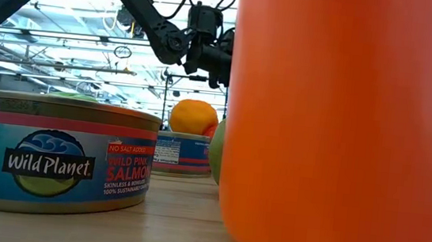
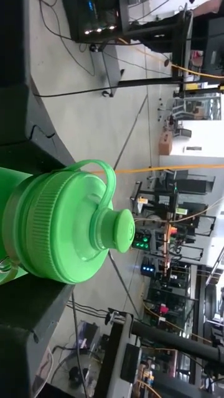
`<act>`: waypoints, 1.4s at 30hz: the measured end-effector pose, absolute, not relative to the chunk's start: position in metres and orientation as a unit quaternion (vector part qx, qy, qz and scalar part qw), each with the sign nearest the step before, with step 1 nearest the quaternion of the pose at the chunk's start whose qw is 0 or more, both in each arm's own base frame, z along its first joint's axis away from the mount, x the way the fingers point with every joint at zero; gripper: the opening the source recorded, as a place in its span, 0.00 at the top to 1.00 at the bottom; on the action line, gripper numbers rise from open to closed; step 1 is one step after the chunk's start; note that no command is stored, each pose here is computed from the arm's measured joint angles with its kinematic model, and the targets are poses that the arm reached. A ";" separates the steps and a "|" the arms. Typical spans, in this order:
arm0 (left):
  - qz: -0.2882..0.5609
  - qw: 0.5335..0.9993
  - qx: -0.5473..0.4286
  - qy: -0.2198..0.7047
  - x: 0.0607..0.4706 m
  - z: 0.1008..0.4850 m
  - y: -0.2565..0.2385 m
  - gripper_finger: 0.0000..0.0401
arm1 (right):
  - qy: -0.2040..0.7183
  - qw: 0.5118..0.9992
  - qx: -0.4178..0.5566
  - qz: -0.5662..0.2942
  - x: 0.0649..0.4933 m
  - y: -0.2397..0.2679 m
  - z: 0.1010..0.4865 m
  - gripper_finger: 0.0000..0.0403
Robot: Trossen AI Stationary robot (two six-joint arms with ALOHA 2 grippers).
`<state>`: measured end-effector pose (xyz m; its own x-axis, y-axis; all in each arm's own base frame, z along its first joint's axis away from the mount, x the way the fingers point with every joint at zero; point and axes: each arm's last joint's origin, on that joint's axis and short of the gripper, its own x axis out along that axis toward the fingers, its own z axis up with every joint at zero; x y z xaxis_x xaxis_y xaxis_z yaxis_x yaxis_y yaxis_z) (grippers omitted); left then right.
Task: Pick & Place Food Item
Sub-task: Put the green water bottle into the left transparent bin
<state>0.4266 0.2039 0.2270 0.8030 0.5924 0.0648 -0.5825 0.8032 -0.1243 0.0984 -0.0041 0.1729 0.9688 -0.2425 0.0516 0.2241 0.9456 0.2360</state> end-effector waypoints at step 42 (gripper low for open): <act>0.318 0.944 -0.031 0.077 0.378 0.249 0.217 0.42 | -0.040 0.986 0.115 -0.118 0.098 -0.004 0.173 0.19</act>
